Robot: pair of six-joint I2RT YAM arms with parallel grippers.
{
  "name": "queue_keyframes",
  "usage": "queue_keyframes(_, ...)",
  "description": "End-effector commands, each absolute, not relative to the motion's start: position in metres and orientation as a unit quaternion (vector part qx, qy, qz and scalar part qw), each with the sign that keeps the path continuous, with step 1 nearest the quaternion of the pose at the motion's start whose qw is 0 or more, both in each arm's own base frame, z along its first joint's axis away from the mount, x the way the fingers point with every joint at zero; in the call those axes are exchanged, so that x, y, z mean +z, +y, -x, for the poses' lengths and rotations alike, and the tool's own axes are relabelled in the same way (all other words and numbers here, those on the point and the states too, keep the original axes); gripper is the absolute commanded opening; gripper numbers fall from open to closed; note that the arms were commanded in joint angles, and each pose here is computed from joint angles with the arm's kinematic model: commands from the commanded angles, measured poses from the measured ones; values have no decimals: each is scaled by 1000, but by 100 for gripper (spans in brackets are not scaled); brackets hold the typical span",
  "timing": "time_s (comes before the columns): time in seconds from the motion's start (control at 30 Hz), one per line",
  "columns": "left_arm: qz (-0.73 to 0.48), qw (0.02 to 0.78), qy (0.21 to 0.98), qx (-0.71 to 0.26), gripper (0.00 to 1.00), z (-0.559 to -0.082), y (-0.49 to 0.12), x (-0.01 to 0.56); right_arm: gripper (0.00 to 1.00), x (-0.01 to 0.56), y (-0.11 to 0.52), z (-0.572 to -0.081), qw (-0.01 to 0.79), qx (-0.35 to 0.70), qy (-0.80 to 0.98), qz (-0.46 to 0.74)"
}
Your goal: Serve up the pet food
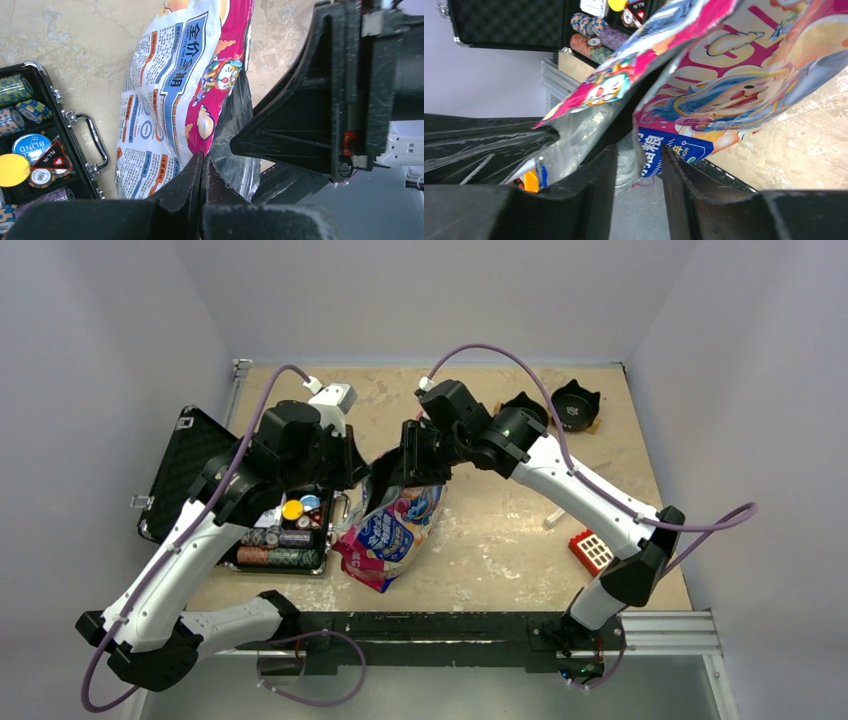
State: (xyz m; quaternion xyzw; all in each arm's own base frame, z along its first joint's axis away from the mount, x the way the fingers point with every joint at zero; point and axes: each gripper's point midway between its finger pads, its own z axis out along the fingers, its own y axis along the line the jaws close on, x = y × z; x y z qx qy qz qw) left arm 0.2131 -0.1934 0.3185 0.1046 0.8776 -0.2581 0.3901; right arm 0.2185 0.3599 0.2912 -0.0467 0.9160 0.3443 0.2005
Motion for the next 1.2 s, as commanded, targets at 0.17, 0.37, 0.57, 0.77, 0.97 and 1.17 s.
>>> queue_keyframes(0.17, -105, 387, 864, -305, 0, -205, -206, 333, 0, 300, 357, -210, 204, 355, 910, 63)
queue_keyframes(0.37, -107, 358, 876, -304, 0, -207, -213, 321, 0, 317, 358, -201, 214, 391, 892, 75)
queue_keyframes(0.57, -102, 323, 899, -277, 28, -217, -219, 301, 0, 326, 362, -195, 213, 409, 881, 105)
queue_keyframes(0.77, -83, 316, 915, -237, 42, -236, -218, 292, 0, 332, 357, -186, 212, 405, 877, 149)
queue_keyframes(0.97, -63, 369, 917, -134, 14, -257, -181, 317, 0, 327, 338, -189, 230, 360, 888, 169)
queue_keyframes(1.17, -26, 443, 894, -67, 0, -265, -142, 343, 0, 293, 299, -199, 261, 279, 912, 152)
